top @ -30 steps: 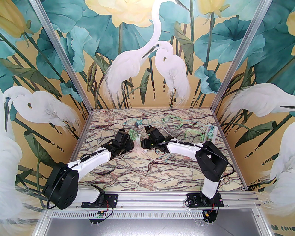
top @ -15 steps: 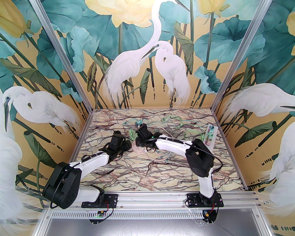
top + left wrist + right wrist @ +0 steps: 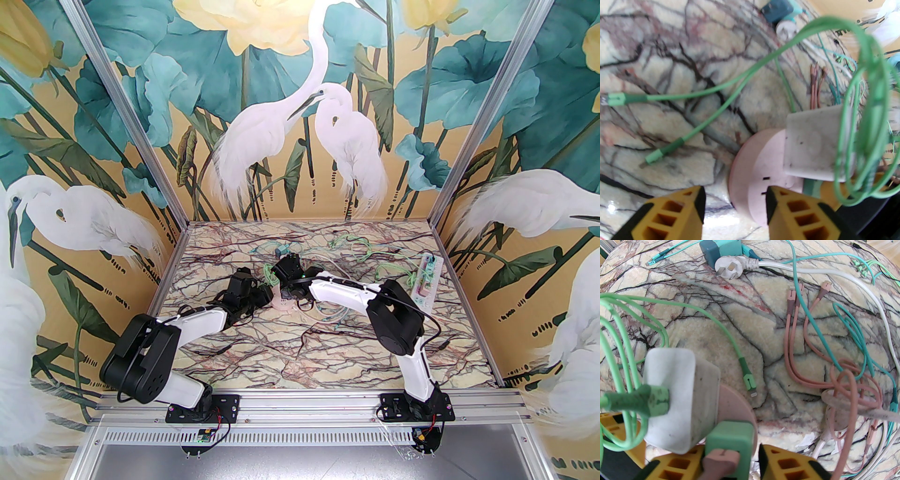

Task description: Pull the plug off the socket

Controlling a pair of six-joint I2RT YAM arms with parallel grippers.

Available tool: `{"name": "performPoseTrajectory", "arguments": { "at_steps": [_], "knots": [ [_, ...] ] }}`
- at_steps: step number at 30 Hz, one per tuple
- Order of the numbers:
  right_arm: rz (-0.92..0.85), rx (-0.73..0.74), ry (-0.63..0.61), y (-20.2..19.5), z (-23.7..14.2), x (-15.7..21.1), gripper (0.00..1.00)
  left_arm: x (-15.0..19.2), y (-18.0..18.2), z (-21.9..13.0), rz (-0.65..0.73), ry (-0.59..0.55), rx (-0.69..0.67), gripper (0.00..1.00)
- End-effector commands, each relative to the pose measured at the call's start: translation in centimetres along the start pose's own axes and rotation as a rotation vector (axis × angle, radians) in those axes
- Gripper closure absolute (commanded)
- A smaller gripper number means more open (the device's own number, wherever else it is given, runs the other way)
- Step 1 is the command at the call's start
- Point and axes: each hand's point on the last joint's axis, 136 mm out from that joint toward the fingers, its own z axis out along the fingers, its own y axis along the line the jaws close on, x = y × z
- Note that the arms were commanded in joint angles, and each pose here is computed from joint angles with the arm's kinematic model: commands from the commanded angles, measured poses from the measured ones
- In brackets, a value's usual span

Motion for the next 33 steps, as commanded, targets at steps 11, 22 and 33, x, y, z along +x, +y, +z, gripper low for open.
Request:
{"name": "performPoseTrajectory", "arguments": {
  "at_steps": [11,22,33],
  "knots": [
    [-0.101,-0.020,0.004,1.1,0.9,1.1,0.69,0.6,-2.6,2.4,-0.024,0.110,0.114,0.51],
    [-0.114,-0.014,0.011,1.4,1.6,1.5,0.63,2.6,-0.1,3.8,-0.028,0.160,-0.055,0.59],
    [-0.126,0.006,-0.006,0.8,1.2,0.8,0.73,4.4,1.4,4.5,-0.017,0.211,-0.170,0.62]
  ]
}}
